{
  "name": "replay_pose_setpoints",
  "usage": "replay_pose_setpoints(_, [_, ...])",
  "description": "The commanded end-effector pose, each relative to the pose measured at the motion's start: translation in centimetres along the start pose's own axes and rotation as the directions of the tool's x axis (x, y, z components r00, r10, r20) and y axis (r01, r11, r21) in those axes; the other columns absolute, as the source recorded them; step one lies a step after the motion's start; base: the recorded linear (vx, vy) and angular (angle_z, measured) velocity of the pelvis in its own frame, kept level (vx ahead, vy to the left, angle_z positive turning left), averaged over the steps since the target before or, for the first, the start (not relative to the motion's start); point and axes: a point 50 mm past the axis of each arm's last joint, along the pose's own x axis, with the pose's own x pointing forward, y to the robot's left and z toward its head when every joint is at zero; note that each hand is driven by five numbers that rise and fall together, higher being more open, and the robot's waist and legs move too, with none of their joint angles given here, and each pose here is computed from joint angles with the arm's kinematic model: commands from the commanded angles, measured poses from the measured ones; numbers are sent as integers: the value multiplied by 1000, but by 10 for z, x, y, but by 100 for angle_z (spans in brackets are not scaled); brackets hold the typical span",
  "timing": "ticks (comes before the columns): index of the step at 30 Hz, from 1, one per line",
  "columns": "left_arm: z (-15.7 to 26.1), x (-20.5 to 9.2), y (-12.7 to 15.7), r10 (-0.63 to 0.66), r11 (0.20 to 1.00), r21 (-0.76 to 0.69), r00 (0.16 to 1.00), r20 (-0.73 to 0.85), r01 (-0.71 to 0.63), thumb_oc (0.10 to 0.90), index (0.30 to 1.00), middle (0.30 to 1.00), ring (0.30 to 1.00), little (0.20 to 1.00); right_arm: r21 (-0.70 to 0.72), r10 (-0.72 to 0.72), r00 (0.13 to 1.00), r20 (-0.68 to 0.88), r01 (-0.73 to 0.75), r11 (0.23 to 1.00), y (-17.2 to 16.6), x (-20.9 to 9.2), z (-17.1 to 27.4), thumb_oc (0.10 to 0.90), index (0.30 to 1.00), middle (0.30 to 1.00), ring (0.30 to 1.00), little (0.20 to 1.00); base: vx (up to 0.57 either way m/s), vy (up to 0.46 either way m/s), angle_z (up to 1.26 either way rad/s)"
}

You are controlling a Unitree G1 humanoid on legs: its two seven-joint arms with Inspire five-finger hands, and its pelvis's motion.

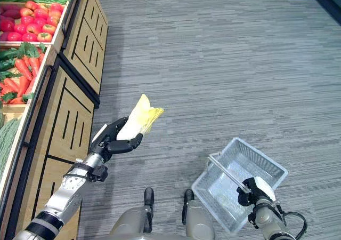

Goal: Get the vegetables into the basket

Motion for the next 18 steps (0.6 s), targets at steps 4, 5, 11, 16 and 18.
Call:
replay_pose_setpoints(4, [48, 2, 12, 27, 999, 26, 969, 245, -34, 400, 300, 300, 300, 300, 33, -119, 992, 50, 118, 993, -31, 11, 13, 400, 300, 300, 300, 300, 35, -17, -3])
replay_pose_setpoints(5, [48, 2, 12, 26, 999, 26, 969, 245, -33, 400, 300, 300, 300, 300, 29, -120, 992, 47, 119, 992, -32, 11, 13, 400, 300, 300, 300, 300, 4, -14, -4])
replay_pose_setpoints(11, [49, 3, 11, -9, 998, 68, 972, 236, -7, 400, 300, 300, 300, 300, -30, -128, 992, 7, 128, 991, -39, 14, 7, 400, 300, 300, 300, 300, 7, -14, 2])
replay_pose_setpoints(16, [62, 9, 10, -78, 990, 135, 963, 257, 44, 400, 300, 300, 300, 300, -107, -217, 974, 72, 224, 969, -81, 24, 28, 400, 300, 300, 300, 300, 14, 3, 0])
replay_pose_setpoints(18, [66, 13, 6, -97, 988, 145, 958, 269, 59, 400, 300, 300, 300, 300, -101, -251, 960, 124, 264, 959, -95, 27, 44, 400, 300, 300, 300, 300, 18, 8, 1])
